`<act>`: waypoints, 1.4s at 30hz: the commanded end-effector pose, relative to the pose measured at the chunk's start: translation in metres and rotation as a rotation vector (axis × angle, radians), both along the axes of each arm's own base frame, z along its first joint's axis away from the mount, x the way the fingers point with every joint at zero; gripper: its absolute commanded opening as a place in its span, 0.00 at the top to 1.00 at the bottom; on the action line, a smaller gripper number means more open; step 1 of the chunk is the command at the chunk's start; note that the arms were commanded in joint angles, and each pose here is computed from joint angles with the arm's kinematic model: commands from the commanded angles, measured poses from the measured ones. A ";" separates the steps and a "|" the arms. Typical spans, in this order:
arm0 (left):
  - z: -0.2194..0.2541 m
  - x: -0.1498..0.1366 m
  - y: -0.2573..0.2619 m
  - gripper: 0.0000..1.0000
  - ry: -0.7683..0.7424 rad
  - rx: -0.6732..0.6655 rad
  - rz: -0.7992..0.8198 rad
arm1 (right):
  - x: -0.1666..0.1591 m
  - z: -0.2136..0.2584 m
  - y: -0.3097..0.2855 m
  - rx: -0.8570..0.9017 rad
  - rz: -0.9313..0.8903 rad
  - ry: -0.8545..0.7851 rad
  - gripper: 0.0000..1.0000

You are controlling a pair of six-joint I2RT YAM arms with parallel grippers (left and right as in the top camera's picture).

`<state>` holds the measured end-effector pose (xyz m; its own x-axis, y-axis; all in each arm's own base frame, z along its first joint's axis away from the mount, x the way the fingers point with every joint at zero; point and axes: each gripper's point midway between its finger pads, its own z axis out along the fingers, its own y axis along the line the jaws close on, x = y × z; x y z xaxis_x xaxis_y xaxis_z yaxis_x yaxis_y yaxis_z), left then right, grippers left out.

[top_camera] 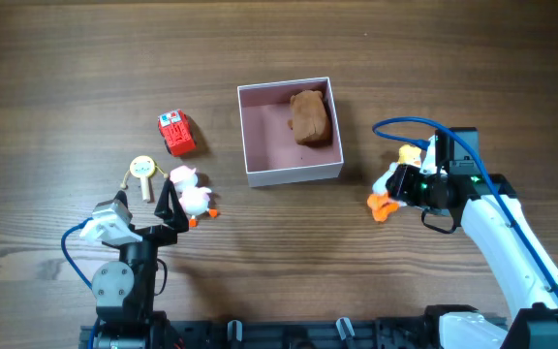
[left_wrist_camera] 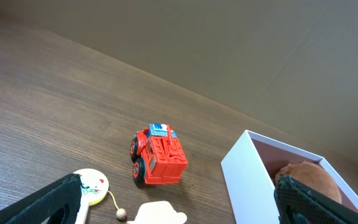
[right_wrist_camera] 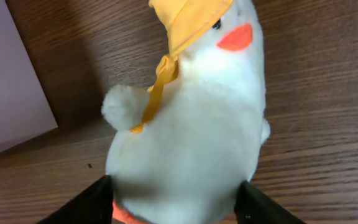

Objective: Pack container
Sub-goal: 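Grasp the yellow-hat white duck with the right gripper and lift, then lower the duck into the box beside the bear and release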

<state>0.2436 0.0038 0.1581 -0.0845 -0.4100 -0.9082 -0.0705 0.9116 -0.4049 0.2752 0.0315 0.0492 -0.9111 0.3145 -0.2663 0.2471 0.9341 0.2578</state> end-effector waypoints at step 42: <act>-0.001 0.000 0.001 0.00 -0.001 0.016 0.003 | 0.030 0.173 0.180 -0.507 1.777 -1.007 0.96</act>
